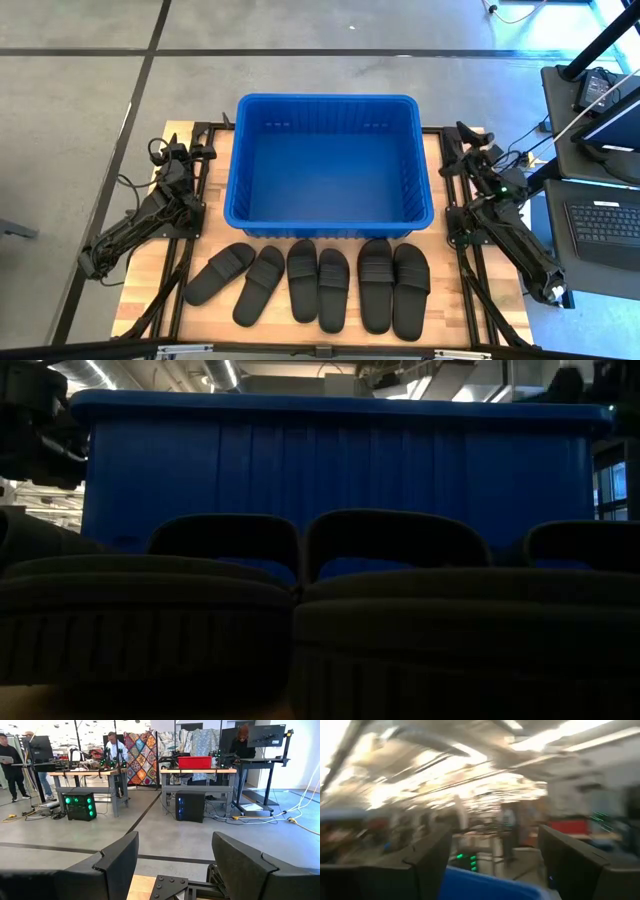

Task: Pick and place slides into bin
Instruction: Put the black slide into the blue bin

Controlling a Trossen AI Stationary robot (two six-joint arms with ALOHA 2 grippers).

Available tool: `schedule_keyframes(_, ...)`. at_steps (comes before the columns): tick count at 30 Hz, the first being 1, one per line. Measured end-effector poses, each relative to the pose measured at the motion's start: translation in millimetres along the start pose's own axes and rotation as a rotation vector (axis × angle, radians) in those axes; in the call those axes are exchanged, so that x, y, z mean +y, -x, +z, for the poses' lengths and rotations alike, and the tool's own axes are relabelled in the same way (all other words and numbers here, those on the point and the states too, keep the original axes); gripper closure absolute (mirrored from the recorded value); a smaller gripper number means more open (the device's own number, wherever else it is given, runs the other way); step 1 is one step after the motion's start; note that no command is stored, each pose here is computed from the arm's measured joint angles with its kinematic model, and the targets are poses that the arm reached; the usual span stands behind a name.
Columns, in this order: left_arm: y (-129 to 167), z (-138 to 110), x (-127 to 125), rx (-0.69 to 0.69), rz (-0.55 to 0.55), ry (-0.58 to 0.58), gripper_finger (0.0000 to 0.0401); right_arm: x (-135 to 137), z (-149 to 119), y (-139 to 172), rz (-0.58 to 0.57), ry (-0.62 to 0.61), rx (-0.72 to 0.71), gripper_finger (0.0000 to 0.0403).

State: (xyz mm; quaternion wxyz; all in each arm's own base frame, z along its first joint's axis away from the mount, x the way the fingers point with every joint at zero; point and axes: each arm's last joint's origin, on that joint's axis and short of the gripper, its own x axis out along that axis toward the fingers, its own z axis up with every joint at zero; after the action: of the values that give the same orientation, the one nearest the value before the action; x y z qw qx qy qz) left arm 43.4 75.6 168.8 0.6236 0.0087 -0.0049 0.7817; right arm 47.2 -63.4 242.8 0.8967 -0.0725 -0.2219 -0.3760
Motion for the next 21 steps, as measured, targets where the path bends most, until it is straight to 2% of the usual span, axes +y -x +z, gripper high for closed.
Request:
schedule_keyframes(7, 0, 0, 0, 0.0, 0.0, 0.001, 0.0153, 10, 68, -34, 0.22, 0.093, 0.117, 0.0107)
schedule_keyframes(13, 0, 0, 0, 0.0, -0.005, 0.004, 0.0153, 20, 130, -88, 0.476, 0.091, 0.109, 0.0107)
schedule_keyframes(17, 0, 0, 0, -0.001, -0.005, 0.004, 0.0153, 31, 138, -129, 0.63, 0.018, 0.203, 0.0107)
schedule_keyframes(21, 0, 0, 0, -0.001, -0.006, 0.004, 0.0153, 52, 120, -169, 0.757, -0.02, 0.28, 0.0107)
